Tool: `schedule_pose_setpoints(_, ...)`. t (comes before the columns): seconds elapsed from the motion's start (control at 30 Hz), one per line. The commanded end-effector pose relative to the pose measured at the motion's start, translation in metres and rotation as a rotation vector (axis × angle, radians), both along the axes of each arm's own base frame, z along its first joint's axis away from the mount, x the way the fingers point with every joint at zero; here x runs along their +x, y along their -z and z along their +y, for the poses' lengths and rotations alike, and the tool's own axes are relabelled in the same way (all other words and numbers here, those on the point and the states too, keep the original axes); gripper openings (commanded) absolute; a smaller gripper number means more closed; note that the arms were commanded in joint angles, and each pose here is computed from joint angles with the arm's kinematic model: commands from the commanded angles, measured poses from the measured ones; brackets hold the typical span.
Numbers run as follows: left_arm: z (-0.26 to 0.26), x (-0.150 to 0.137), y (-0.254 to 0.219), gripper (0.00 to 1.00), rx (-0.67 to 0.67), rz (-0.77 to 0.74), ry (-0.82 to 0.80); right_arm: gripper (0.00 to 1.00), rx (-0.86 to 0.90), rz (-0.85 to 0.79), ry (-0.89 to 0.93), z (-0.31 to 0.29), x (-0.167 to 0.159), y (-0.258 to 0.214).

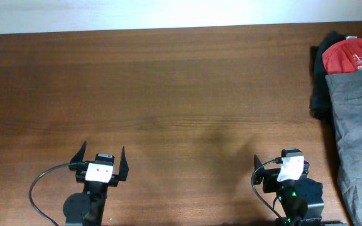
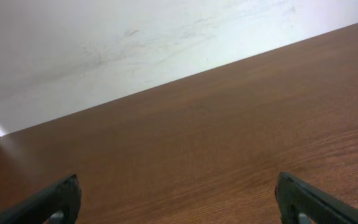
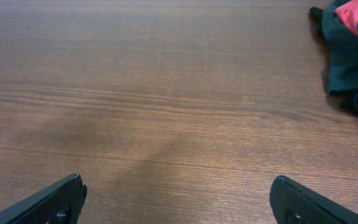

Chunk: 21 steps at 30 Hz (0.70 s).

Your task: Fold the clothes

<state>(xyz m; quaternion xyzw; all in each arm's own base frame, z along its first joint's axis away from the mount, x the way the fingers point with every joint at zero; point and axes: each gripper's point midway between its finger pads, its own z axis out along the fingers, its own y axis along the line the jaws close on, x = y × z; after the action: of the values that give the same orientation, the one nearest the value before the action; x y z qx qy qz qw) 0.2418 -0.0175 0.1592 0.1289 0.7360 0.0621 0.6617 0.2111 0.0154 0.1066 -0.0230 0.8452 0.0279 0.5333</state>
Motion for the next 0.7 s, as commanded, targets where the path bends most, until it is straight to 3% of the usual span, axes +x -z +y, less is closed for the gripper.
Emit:
schedule_pose_setpoints(0.0,0.002,0.001,0.004,0.99,0.013,0.001,-0.01,0.99,-0.017,-0.01,0.03,-0.006,0.001,0.0)
schedule_pose_setpoints(0.1,0.002,0.001,0.004,0.99,0.013,0.001,-0.01,0.99,0.022,-0.046,-0.05,0.009,0.003,-0.009)
schedule_pose_setpoints(0.27,0.002,0.001,0.004,0.99,0.013,0.001,-0.01,0.99,0.152,-0.206,-0.415,0.072,-0.004,-0.052)
schedule_pose_setpoints(0.57,0.002,0.001,0.004,0.99,0.013,0.001,-0.01,0.99,0.182,-0.409,-0.716,0.111,-0.029,-0.102)
schedule_pose_setpoints(0.67,0.002,0.001,0.004,0.99,0.013,0.001,-0.01,0.99,0.216,-0.491,-0.737,0.114,-0.033,-0.126)
